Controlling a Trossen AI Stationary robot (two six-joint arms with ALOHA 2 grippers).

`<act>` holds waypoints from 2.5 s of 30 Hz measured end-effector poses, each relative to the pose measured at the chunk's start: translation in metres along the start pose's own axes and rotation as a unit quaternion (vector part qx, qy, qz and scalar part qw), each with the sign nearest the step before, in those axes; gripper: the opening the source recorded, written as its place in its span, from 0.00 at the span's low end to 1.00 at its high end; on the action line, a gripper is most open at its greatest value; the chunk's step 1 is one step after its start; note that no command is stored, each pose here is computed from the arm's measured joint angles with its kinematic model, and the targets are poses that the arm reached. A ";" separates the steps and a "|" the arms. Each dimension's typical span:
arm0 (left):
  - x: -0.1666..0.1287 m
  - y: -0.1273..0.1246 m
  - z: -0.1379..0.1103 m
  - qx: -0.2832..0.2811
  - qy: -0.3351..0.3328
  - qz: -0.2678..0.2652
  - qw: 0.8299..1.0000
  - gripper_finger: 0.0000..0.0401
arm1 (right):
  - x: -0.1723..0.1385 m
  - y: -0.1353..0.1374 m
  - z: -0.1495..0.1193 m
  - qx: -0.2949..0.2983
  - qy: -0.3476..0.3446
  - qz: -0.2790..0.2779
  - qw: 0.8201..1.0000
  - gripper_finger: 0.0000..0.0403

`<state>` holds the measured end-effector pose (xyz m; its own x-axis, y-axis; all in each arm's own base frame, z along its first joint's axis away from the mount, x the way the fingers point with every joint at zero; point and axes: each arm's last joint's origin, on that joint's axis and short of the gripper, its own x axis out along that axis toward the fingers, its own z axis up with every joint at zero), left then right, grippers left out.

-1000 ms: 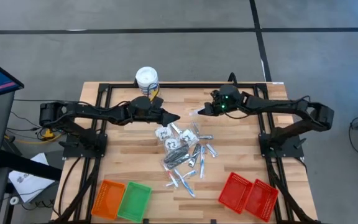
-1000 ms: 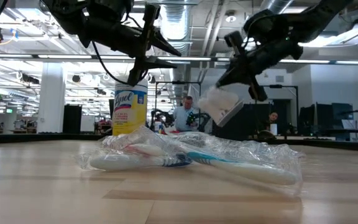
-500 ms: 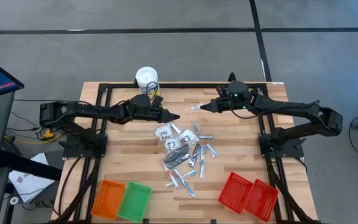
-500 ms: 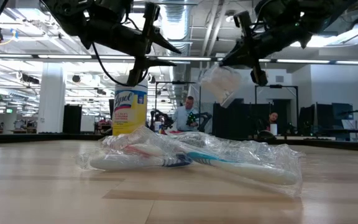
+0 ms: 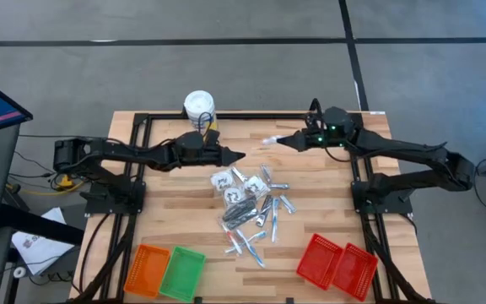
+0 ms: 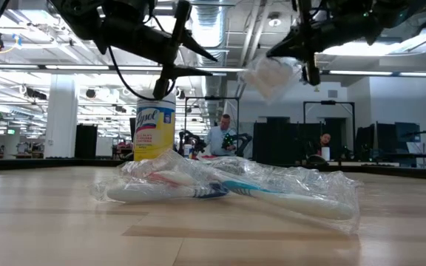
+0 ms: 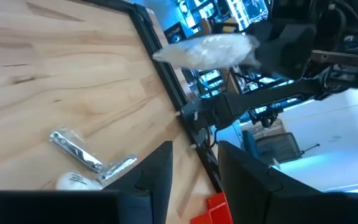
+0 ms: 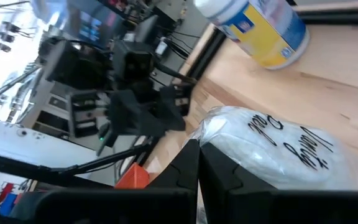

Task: Pick & Place Travel size toiletries
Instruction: Put the cotton pods into the left red basket

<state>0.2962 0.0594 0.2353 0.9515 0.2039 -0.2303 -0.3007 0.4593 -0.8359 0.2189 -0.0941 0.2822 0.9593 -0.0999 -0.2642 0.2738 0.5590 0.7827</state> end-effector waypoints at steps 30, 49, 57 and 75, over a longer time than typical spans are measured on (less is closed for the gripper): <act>-0.004 -0.029 -0.014 -0.175 0.102 -0.133 0.970 0.31 | -0.030 0.052 -0.028 -0.151 0.026 0.131 0.980 0.00; -0.010 -0.051 -0.031 -0.283 0.157 -0.187 0.927 0.29 | -0.032 0.086 -0.053 -0.296 0.000 0.222 0.929 0.00; -0.012 -0.055 -0.028 -0.285 0.150 -0.215 0.922 0.29 | -0.035 0.095 -0.066 -0.366 -0.001 0.256 0.895 0.00; -0.012 -0.056 -0.028 -0.270 0.139 -0.221 0.927 0.29 | -0.039 0.105 -0.080 -0.575 -0.054 0.286 0.765 0.00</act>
<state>0.3030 0.0072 0.2710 0.9765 -0.1660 0.1377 0.1278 -0.0691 -0.9894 0.2046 0.0344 0.3297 0.9160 0.3999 0.0324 -0.3763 0.8842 -0.2767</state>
